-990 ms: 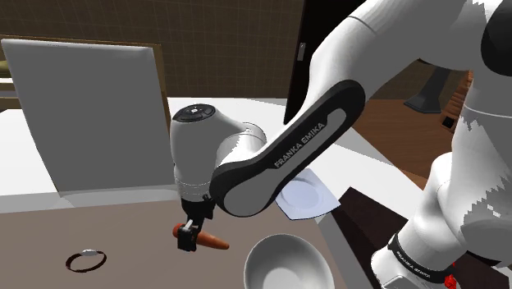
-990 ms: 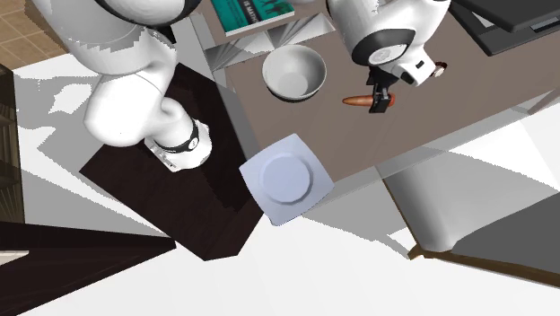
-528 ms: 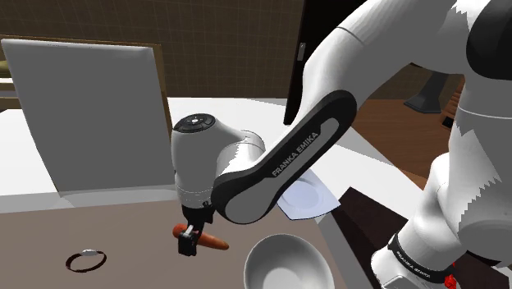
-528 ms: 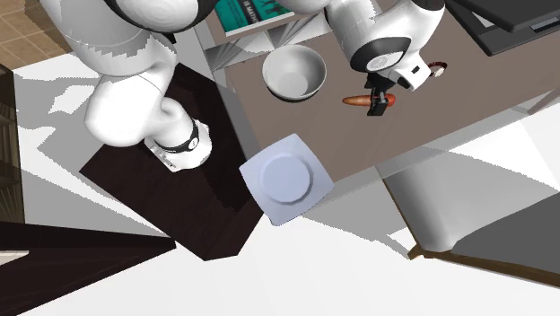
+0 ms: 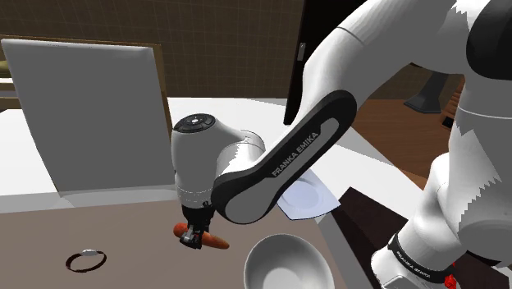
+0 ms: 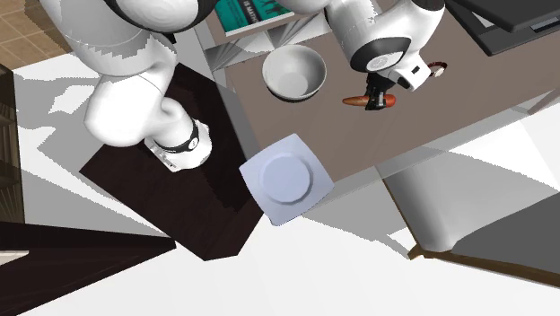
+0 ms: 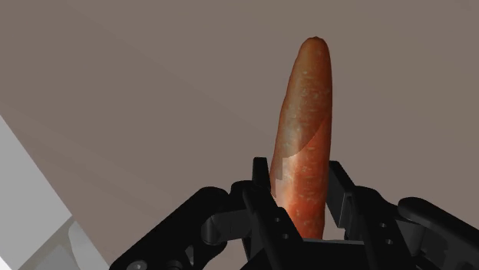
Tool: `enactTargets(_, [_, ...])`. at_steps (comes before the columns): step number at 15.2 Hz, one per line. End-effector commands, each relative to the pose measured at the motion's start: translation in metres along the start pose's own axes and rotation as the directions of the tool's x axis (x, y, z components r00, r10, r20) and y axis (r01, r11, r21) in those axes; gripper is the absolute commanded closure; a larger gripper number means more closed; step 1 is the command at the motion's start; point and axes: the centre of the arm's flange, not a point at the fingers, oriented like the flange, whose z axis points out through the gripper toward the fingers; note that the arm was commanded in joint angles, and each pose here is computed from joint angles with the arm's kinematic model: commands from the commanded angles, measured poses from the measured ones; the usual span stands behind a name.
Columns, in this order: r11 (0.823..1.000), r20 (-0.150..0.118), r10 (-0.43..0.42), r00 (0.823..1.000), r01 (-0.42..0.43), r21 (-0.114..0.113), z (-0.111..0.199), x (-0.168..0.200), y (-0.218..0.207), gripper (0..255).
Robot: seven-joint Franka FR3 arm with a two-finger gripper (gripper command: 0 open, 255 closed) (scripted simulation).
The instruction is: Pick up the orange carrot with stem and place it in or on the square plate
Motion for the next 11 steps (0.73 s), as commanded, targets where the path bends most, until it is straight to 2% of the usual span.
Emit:
enactTargets(1, [1.0, 0.0, 0.0, 1.0, 0.0, 0.0, 0.0, 0.0, 0.0, 255])
enactTargets(5, [1.0, 0.0, 0.0, 1.0, 0.0, 0.0, 0.0, 0.0, 0.0, 255])
enactTargets(11, [1.0, 0.0, 0.0, 1.0, 0.0, 0.0, -0.032, 0.001, -0.001, 255])
